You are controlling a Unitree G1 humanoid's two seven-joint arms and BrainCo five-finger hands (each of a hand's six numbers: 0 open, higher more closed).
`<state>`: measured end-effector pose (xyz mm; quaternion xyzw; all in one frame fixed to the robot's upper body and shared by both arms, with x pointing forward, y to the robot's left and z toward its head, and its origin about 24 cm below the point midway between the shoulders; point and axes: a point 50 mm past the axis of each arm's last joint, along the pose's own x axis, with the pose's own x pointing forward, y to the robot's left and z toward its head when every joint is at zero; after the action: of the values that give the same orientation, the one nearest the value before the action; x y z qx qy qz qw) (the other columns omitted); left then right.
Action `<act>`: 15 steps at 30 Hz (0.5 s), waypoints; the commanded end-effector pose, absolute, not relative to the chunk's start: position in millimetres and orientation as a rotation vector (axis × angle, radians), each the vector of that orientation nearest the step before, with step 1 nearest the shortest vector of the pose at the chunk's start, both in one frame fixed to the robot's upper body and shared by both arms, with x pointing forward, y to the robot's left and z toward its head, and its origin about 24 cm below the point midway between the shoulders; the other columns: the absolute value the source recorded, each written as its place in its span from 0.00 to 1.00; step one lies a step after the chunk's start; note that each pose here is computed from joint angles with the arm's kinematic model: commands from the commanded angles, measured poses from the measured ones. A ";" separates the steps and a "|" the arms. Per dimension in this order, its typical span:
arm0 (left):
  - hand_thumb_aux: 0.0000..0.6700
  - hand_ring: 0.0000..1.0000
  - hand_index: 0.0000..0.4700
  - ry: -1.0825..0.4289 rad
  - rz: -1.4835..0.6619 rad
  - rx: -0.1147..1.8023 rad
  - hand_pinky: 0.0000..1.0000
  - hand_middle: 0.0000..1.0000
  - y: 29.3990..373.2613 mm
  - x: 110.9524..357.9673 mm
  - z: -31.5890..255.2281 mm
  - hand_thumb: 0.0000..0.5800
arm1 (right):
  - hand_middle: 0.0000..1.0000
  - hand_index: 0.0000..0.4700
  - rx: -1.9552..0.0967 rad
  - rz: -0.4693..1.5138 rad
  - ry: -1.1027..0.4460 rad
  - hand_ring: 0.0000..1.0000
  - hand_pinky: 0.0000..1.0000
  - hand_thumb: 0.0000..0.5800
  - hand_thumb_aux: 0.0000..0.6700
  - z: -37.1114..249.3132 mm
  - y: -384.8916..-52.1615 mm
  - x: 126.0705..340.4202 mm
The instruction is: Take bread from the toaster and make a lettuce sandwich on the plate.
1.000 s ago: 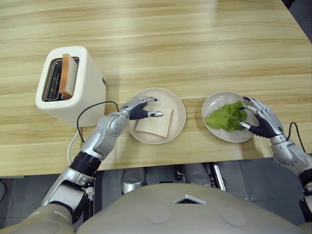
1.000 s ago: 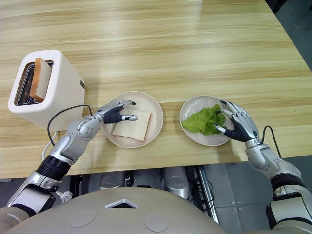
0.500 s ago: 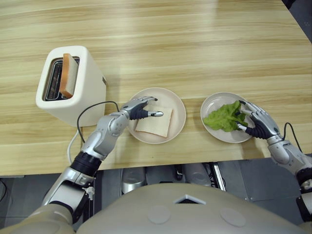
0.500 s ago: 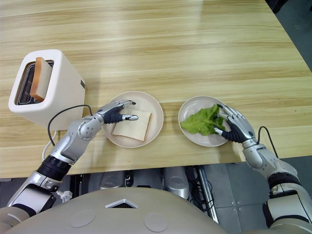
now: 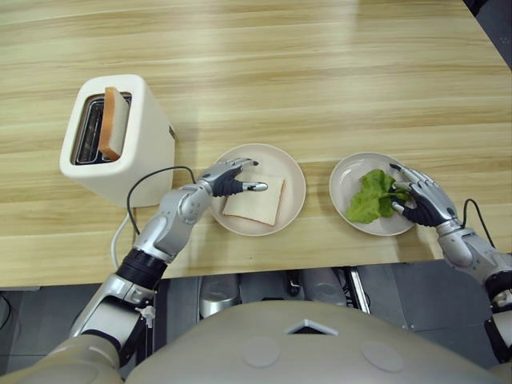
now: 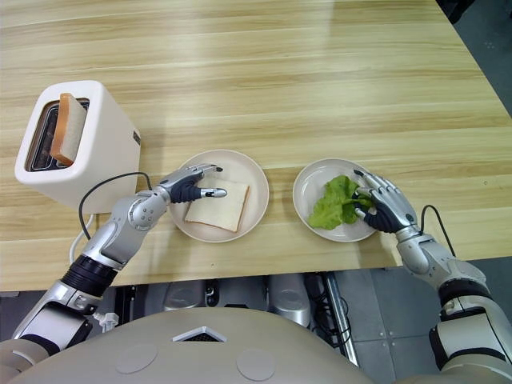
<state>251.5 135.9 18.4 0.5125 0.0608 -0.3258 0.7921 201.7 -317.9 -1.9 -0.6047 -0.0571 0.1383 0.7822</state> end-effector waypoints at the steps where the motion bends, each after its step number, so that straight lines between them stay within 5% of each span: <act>1: 0.00 0.00 0.00 0.138 -0.682 1.085 0.00 0.00 138.3 254.8 17.9 0.00 | 0.00 0.98 -1.329 0.258 -0.229 0.00 0.00 1.00 1.00 17.0 -317.1 216.9; 4: 0.00 0.00 0.00 0.122 -0.672 1.073 0.00 0.00 137.6 255.6 20.7 0.00 | 0.00 0.98 -1.341 0.231 -0.346 0.00 0.00 1.00 1.00 36.9 -313.0 229.2; 5: 0.00 0.00 0.00 0.115 -0.666 1.068 0.00 0.00 137.7 255.9 22.5 0.00 | 0.16 0.98 -1.338 0.214 -0.387 0.16 0.16 1.00 1.00 45.0 -311.3 234.3; 6: 0.00 0.00 0.00 0.096 -0.644 1.057 0.00 0.00 138.6 256.7 27.0 0.00 | 1.00 0.98 -1.319 0.196 -0.455 1.00 1.00 1.00 1.00 59.0 -305.8 243.2; 15: 0.00 0.00 0.00 -0.161 -0.399 0.951 0.00 0.00 153.7 266.2 94.4 0.00 | 1.00 0.98 -1.152 0.233 -0.767 1.00 1.00 1.00 1.00 114.0 -244.1 276.2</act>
<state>264.6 147.3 75.1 0.4657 -0.0451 -0.2222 0.8554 273.8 -253.7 109.0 -0.5380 -0.3424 0.0955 0.7643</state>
